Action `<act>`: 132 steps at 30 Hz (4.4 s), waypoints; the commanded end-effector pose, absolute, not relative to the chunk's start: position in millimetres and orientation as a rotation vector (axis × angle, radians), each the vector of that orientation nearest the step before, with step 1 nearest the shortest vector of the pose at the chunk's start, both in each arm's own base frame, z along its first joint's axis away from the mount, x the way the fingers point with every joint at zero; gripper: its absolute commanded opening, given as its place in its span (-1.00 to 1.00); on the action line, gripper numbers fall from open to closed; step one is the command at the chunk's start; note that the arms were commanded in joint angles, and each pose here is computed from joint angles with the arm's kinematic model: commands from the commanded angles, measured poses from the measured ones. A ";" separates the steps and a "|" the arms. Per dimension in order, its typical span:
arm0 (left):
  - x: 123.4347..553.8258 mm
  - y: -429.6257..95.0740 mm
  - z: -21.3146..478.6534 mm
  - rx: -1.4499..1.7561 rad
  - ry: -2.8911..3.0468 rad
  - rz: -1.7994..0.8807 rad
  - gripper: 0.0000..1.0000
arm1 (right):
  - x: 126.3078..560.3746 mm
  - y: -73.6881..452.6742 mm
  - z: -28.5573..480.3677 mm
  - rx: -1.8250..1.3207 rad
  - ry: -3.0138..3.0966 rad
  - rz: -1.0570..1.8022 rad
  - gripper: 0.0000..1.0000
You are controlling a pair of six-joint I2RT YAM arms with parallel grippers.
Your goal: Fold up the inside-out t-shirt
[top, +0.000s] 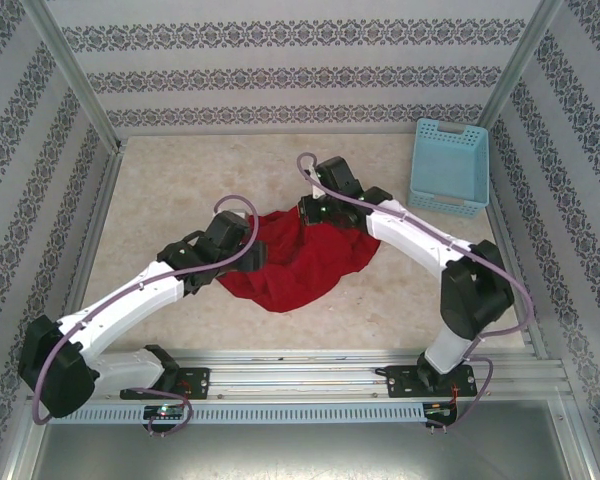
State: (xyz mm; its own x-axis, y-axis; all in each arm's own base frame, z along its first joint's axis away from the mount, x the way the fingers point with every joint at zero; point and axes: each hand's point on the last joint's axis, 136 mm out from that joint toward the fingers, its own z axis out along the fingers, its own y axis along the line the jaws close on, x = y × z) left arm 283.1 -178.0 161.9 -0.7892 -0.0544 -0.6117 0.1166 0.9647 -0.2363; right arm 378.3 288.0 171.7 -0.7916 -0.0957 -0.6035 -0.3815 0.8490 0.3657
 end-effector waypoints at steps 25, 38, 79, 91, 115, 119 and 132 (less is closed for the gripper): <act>342.1 -240.7 138.5 0.150 2.470 -0.378 -1.00 | 422.3 257.8 125.6 -0.216 2.516 0.526 -0.83; 275.5 -253.6 186.0 0.139 2.304 -0.916 -1.00 | 374.9 229.9 134.8 -0.262 2.492 0.369 -0.27; 280.3 -216.0 176.3 -0.056 2.272 -0.945 -1.00 | 289.4 341.1 120.4 -0.874 1.991 0.674 0.03; 288.3 -186.9 172.0 -0.118 2.302 -0.813 -1.00 | 290.7 333.1 157.6 -0.806 1.976 0.666 -1.00; 272.2 -156.7 141.9 -0.053 2.408 -0.576 -0.52 | 265.7 329.3 210.5 -0.631 2.181 0.674 -0.54; 264.1 -143.0 146.5 -0.057 2.441 -0.399 -0.22 | 272.1 302.6 169.0 -0.546 2.279 0.590 -0.20; 256.3 -229.9 153.3 0.357 2.426 -0.033 0.59 | 279.7 241.2 107.9 0.080 2.346 0.749 0.08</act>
